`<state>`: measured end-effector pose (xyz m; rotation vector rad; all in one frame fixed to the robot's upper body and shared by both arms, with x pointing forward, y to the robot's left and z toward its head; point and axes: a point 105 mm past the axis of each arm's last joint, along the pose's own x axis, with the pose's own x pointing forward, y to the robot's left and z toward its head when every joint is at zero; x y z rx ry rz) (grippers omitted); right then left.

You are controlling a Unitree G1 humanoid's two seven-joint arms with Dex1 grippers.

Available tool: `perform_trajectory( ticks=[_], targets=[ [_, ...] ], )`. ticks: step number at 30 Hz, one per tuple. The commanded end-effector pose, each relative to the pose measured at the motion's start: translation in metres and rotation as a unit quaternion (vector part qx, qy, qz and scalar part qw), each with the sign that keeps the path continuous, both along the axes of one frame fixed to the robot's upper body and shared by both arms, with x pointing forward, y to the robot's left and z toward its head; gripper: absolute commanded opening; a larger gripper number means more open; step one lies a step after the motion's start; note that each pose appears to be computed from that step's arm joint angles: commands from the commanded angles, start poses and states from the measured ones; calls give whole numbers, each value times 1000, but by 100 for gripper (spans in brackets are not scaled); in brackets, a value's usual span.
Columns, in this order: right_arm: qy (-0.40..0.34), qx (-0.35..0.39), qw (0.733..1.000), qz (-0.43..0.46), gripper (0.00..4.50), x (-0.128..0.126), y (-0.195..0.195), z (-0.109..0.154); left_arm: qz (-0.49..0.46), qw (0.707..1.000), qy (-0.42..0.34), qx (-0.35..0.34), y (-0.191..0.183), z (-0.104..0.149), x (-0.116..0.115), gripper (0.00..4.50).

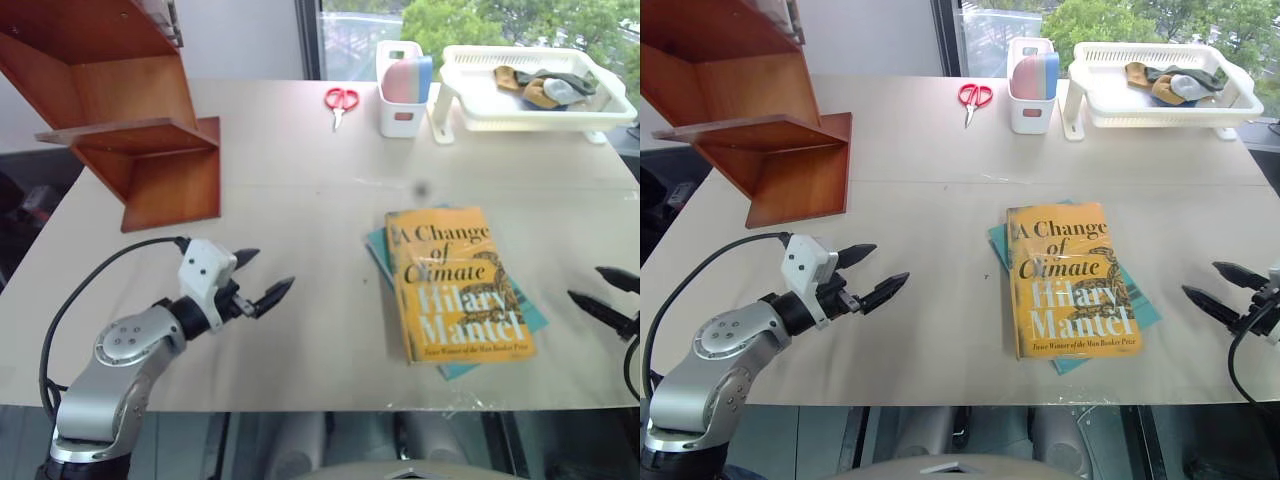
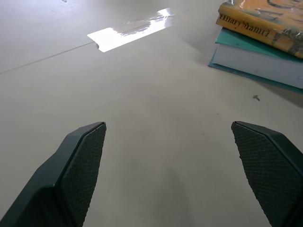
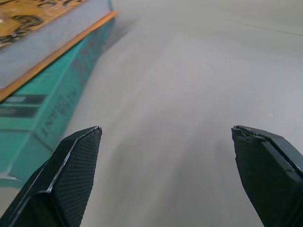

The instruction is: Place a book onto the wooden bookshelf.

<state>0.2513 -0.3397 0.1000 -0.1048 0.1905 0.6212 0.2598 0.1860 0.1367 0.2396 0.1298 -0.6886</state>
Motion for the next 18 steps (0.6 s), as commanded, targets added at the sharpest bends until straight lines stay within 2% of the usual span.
perform_trajectory(
  ticks=[1,5,10,18],
  targets=[
    [1,-9,999,48,450,-1,23,0,-64,997,-33,12,-1,24,-10,445],
    [3,5,995,101,450,3,58,-4,-151,988,-25,-16,2,57,-22,445],
    [1,24,987,161,450,9,98,-5,-216,976,-3,7,15,82,-36,445],
    [-21,28,973,227,450,27,138,0,-227,973,24,36,26,79,-38,445]
  ],
)
